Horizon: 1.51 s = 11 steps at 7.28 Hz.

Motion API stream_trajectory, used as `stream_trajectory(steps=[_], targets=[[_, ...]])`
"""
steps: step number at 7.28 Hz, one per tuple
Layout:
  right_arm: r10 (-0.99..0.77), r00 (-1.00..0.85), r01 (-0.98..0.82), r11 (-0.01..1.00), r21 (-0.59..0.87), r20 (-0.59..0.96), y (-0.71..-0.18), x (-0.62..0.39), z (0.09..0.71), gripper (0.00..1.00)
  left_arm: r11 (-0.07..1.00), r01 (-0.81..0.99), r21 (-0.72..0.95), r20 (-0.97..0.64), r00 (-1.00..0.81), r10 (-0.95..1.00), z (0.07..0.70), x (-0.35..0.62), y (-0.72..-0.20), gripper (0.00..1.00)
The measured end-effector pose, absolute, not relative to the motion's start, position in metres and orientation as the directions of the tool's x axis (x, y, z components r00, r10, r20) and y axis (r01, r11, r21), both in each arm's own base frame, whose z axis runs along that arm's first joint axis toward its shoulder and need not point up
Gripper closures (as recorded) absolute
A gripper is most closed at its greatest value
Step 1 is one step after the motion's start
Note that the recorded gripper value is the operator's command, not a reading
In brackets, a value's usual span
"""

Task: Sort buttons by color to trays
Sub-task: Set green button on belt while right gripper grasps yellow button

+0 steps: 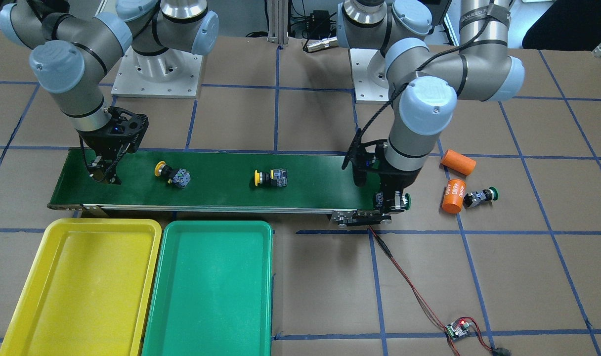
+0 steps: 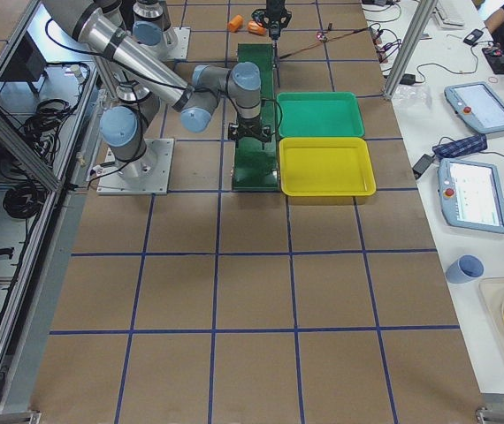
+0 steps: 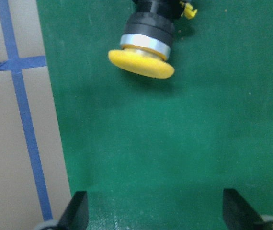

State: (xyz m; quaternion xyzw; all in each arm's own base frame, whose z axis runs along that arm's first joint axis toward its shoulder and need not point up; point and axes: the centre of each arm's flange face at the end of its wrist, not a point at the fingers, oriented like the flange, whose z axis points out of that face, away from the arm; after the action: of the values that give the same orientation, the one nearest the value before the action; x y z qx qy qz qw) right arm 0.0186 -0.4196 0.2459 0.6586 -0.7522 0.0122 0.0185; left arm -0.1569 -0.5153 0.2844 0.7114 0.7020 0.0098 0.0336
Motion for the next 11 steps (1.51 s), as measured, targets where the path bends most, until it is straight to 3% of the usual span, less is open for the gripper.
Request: stream_trajectory(steps=[3,4,5,10,11], targets=[[-0.99,-0.14,-0.99,0.14,0.004,0.023,-0.416,0.02,0.241,0.0,0.04,0.997,0.063,-0.015,-0.039,0.999,0.266,-0.213,-0.478,1.0],[-0.988,-0.151,-0.989,0.151,0.003,0.016,-0.413,0.02,0.238,0.0,0.041,0.997,0.063,-0.016,-0.04,0.999,0.264,-0.218,-0.475,0.34],[-0.986,-0.166,-0.986,0.166,0.002,0.018,-0.412,0.021,0.237,0.0,0.043,0.997,0.064,-0.014,-0.042,0.999,0.263,-0.22,-0.471,0.0],[-0.983,-0.179,-0.984,0.179,0.001,0.025,-0.413,0.021,0.238,0.0,0.046,0.995,0.084,-0.017,-0.045,0.999,0.289,-0.186,-0.489,0.0],[-0.983,-0.18,-0.984,0.18,0.001,0.026,-0.413,0.021,0.238,0.0,0.12,0.989,0.08,0.003,-0.121,0.993,0.299,-0.133,-0.511,0.0]])
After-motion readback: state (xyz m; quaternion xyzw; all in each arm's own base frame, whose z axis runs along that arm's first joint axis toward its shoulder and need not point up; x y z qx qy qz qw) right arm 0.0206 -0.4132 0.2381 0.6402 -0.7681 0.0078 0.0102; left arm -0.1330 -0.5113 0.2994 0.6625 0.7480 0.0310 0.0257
